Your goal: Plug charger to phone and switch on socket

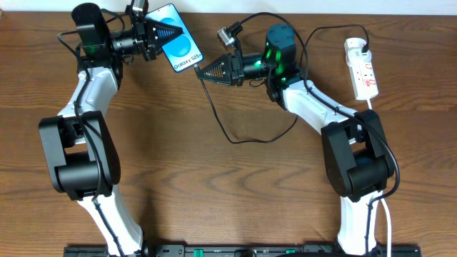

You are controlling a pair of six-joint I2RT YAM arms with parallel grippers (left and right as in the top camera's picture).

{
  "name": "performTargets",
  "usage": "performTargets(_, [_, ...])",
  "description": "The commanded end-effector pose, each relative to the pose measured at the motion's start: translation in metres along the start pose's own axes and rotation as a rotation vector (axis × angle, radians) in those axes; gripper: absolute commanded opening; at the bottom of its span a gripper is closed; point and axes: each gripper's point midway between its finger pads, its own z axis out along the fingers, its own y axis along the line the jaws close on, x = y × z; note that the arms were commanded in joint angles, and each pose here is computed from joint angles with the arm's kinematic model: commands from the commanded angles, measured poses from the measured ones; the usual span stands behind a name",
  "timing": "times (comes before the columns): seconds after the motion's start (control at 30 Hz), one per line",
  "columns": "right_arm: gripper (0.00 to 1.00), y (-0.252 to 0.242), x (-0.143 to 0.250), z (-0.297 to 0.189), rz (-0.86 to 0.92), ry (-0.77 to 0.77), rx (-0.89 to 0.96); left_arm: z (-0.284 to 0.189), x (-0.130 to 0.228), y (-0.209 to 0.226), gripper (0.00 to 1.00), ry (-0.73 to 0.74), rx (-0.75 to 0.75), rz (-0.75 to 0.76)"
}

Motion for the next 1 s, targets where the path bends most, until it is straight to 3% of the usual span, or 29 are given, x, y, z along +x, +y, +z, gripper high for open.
performTargets(0.0, [0.01, -0.001, -0.004, -0.003, -0.011, -0.014, 0.004, 0.008, 0.010, -0.030, 0.07, 0.067, 0.027, 0.087])
performTargets(0.37, [0.01, 0.002, 0.013, 0.003, -0.043, 0.073, -0.022, -0.028, -0.006, -0.026, 0.07, -0.011, 0.008, 0.075])
performTargets(0.97, [0.01, -0.008, 0.023, 0.013, -0.028, 0.097, -0.007, -0.011, 0.001, -0.028, 0.07, 0.025, 0.017, 0.100])
